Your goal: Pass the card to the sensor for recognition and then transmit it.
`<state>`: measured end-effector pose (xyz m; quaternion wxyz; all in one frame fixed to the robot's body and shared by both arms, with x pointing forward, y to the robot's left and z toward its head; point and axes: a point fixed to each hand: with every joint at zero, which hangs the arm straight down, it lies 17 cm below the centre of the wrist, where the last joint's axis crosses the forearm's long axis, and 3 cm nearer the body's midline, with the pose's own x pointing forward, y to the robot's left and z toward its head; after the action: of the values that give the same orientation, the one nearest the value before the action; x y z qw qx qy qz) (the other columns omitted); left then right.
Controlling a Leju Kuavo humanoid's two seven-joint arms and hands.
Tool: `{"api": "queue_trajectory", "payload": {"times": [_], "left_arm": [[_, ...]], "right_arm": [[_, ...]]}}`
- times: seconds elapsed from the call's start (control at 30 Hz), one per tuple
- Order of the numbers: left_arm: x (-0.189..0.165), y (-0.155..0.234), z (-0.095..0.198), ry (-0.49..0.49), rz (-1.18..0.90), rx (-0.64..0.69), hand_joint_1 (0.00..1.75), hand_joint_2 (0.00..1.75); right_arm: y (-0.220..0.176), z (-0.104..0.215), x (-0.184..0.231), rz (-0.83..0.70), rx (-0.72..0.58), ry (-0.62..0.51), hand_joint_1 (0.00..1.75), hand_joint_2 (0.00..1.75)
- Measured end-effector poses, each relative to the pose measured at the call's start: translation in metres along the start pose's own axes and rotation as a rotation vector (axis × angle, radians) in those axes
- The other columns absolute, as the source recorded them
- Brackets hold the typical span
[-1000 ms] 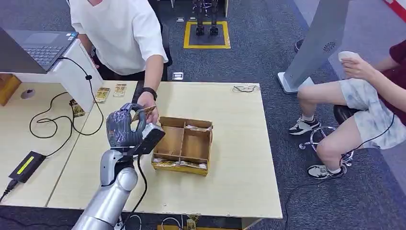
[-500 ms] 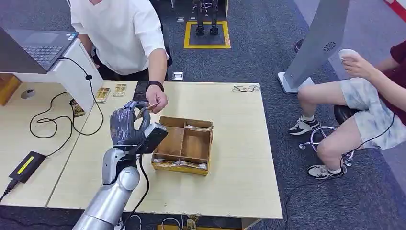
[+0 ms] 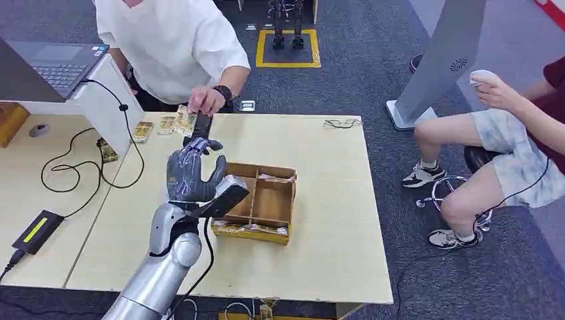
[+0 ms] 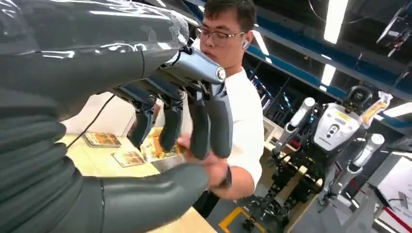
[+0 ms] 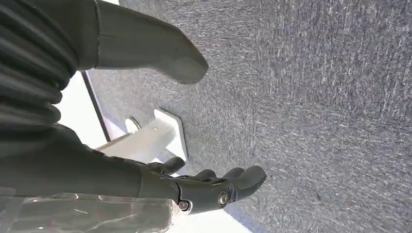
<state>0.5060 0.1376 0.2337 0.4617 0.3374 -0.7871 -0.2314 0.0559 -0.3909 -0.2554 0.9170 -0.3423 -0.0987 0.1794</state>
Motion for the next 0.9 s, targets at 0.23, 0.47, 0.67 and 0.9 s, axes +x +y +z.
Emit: {"api": "queue_trajectory", "payload": {"times": [0.23, 0.47, 0.67, 0.9], "left_arm": [[0.0, -0.004, 0.002, 0.004, -0.008, -0.016, 0.0, 1.75], [-0.001, 0.0, 0.004, -0.005, -0.012, 0.002, 0.0, 1.75], [0.005, 0.011, 0.013, -0.031, 0.014, 0.04, 0.0, 1.75], [0.012, 0.021, 0.024, -0.056, 0.046, 0.072, 0.0, 1.75]], "right_arm": [[0.004, 0.002, 0.0, -0.008, 0.006, 0.005, 0.0, 1.75], [0.006, 0.004, 0.001, -0.013, 0.01, -0.001, 0.0, 1.75], [0.009, 0.006, 0.001, -0.021, 0.013, 0.0, 0.0, 1.75], [0.009, 0.006, -0.001, -0.035, 0.011, 0.01, 0.0, 1.75]]}}
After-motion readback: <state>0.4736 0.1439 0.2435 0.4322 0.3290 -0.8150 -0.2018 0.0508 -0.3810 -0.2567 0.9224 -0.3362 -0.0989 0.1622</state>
